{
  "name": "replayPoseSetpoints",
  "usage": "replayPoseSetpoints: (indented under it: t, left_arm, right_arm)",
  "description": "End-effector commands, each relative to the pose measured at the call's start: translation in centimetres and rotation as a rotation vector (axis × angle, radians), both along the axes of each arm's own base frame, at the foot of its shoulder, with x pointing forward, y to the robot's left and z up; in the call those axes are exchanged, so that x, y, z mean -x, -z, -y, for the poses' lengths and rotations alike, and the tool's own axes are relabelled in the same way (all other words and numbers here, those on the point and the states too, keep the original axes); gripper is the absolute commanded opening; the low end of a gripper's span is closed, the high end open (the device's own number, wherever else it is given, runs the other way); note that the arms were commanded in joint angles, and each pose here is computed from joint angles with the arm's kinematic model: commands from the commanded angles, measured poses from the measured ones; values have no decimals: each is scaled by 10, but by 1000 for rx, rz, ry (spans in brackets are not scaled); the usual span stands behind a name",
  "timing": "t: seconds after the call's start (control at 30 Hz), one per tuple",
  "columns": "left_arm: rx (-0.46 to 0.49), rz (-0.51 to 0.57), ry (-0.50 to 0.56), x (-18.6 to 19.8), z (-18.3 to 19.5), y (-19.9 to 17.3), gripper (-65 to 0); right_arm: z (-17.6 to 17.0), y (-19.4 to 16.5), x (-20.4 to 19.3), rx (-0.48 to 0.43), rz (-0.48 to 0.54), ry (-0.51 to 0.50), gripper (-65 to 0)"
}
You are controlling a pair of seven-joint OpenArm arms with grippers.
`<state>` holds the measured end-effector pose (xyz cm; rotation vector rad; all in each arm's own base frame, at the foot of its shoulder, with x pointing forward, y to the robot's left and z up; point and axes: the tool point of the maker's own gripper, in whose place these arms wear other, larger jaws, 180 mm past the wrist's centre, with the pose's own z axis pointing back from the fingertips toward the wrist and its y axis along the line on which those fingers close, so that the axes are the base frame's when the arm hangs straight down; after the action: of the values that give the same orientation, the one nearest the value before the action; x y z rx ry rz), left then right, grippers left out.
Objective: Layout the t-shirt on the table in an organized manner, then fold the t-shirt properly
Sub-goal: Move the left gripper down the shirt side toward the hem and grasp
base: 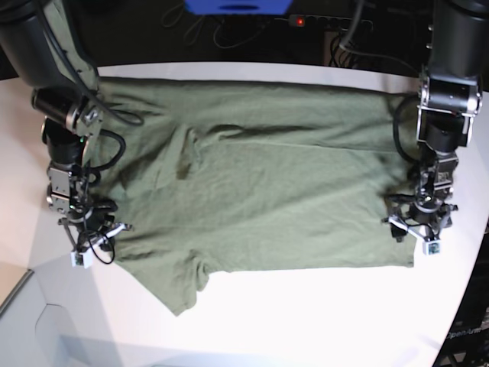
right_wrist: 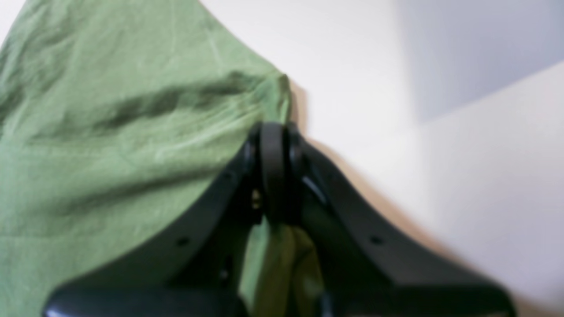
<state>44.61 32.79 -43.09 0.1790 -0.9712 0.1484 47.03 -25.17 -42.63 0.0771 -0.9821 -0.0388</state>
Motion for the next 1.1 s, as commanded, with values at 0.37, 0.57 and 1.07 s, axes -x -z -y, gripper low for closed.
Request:
replayPoseSetpoints:
  t: [0.37, 0.57, 1.07]
  left_arm:
    - [0, -93, 3, 15, 6, 21, -641]
    - [1, -84, 6, 13, 7, 19, -647]
    - [81, 137, -29, -6, 5, -56, -648]
  right_arm:
    - [7, 4, 4, 23, -38, -6, -650]
    - [7, 7, 7, 23, -44, -6, -650]
    - [5, 2, 2, 23, -31, -8, -650]
